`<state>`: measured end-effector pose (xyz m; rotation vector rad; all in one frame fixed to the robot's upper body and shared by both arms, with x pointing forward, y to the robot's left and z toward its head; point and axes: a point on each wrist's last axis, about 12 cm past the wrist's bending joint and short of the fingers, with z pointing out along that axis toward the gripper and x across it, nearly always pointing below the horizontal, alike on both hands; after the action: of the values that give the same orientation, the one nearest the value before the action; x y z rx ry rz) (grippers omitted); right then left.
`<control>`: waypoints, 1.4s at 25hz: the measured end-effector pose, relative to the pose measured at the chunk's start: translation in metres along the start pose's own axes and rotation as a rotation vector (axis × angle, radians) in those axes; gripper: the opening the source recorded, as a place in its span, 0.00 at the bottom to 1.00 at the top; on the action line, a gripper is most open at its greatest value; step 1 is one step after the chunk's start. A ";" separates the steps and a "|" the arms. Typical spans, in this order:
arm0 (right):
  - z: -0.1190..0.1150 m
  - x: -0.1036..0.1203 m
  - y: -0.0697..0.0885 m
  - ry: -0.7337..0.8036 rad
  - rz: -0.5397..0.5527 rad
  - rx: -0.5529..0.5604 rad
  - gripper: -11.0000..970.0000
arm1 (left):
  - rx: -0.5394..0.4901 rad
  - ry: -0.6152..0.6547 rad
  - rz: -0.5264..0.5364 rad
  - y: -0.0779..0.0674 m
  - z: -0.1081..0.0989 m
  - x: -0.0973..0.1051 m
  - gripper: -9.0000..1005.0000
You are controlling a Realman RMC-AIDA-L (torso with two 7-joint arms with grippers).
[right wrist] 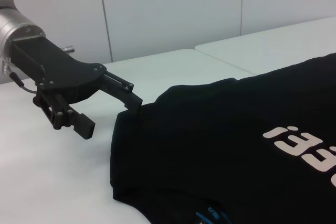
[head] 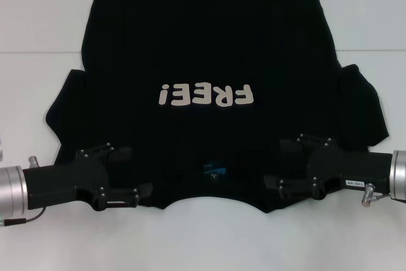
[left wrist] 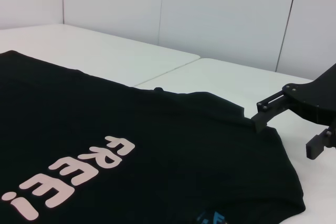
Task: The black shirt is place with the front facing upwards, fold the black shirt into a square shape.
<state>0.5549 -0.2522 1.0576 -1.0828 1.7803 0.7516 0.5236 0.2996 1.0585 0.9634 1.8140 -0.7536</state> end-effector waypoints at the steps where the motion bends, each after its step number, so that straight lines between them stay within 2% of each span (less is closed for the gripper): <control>1: 0.000 0.000 0.000 0.000 0.000 0.000 0.94 | 0.001 -0.001 0.000 0.000 0.000 0.000 0.93; 15: 0.000 -0.001 0.000 -0.001 -0.002 -0.001 0.94 | -0.002 -0.005 -0.009 0.001 -0.001 -0.002 0.93; 18: 0.001 -0.001 0.000 -0.001 -0.002 -0.001 0.94 | -0.038 -0.038 -0.133 0.008 -0.006 -0.007 0.93; 21: 0.001 -0.001 -0.001 0.000 0.009 0.000 0.94 | -0.074 -0.078 -0.336 0.023 -0.016 -0.017 0.93; 28: 0.001 -0.003 -0.001 -0.003 0.017 -0.003 0.94 | -0.101 -0.102 -0.694 0.050 -0.034 -0.037 0.93; 35: 0.002 -0.005 -0.002 -0.011 0.021 -0.003 0.94 | -0.204 -0.118 -0.941 0.073 -0.048 -0.046 0.93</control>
<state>0.5580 -0.2497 1.0610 -1.0615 1.7846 0.7724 0.5779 0.3616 1.1130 -0.1280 2.1585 -1.1109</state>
